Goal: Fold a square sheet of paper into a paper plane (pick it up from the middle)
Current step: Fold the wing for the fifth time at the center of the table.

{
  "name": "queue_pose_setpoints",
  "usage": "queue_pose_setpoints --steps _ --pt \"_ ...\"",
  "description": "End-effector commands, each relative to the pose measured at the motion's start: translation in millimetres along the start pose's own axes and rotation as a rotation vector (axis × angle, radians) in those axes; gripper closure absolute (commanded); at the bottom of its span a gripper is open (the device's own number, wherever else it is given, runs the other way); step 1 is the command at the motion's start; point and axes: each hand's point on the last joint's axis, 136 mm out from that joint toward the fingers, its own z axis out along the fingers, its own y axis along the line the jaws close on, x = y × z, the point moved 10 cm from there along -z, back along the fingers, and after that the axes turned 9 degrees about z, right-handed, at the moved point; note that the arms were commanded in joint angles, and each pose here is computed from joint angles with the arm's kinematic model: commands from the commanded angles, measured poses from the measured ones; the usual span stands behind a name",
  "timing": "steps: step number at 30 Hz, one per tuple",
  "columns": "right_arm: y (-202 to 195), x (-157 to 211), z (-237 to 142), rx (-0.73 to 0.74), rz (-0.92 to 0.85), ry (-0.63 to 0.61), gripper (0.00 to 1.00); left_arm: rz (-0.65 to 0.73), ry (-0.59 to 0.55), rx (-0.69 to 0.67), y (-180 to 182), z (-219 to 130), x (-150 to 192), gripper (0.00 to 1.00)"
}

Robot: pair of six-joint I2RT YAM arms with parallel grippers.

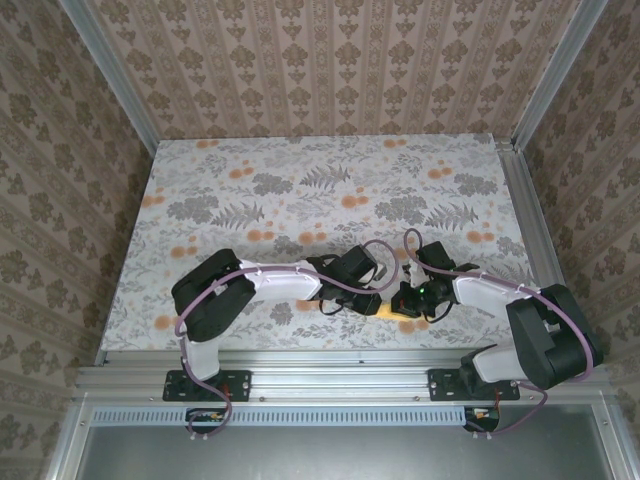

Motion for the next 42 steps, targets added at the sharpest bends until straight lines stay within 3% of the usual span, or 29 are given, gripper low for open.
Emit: queue_pose_setpoints --steps 1,18,33,42 --pt "-21 15 8 0.127 0.048 0.045 1.00 0.010 0.014 0.024 -4 2 2 0.78" --pt "-21 15 8 0.137 0.051 0.040 1.00 0.109 0.100 -0.113 -6 11 19 0.81" --pt "-16 14 1 0.121 0.052 0.012 1.00 0.171 0.172 -0.148 -8 25 35 0.80" --pt "0 14 -14 0.033 0.057 -0.014 0.86 0.187 0.199 -0.161 -4 30 43 0.79"
